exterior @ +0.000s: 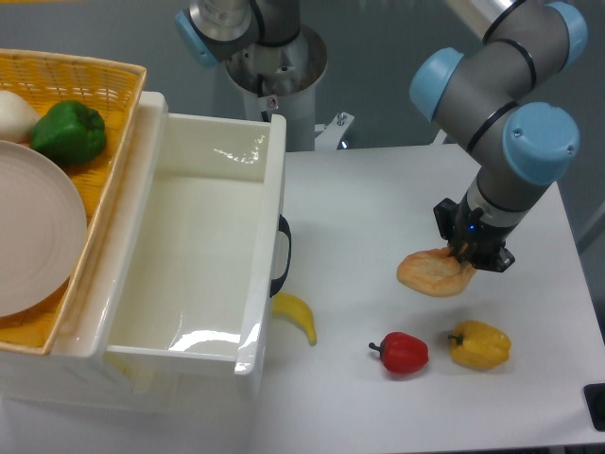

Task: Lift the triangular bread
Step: 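Lift the gripped bread up off the table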

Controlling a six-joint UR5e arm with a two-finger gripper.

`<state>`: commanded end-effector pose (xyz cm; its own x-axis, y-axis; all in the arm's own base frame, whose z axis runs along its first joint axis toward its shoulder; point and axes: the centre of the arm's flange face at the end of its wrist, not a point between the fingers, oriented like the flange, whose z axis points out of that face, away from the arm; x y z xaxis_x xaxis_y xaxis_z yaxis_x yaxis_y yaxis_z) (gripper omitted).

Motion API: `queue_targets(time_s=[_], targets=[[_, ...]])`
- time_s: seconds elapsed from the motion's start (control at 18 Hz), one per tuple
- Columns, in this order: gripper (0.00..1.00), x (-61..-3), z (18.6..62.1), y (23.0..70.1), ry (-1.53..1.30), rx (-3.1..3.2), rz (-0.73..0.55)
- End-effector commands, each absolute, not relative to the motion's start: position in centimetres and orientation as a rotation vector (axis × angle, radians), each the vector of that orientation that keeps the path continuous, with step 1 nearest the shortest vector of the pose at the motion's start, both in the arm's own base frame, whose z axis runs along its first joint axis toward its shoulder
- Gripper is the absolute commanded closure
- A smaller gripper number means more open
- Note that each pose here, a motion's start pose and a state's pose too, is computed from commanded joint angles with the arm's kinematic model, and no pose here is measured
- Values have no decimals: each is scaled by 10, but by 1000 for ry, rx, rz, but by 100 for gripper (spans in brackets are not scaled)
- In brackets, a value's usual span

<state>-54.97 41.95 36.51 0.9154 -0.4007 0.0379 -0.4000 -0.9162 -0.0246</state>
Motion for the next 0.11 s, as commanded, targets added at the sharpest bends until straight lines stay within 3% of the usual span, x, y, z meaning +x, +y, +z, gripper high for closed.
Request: queue_targets(time_s=[0.11], targets=[[100,-550,365,416,676,-3068,-54]])
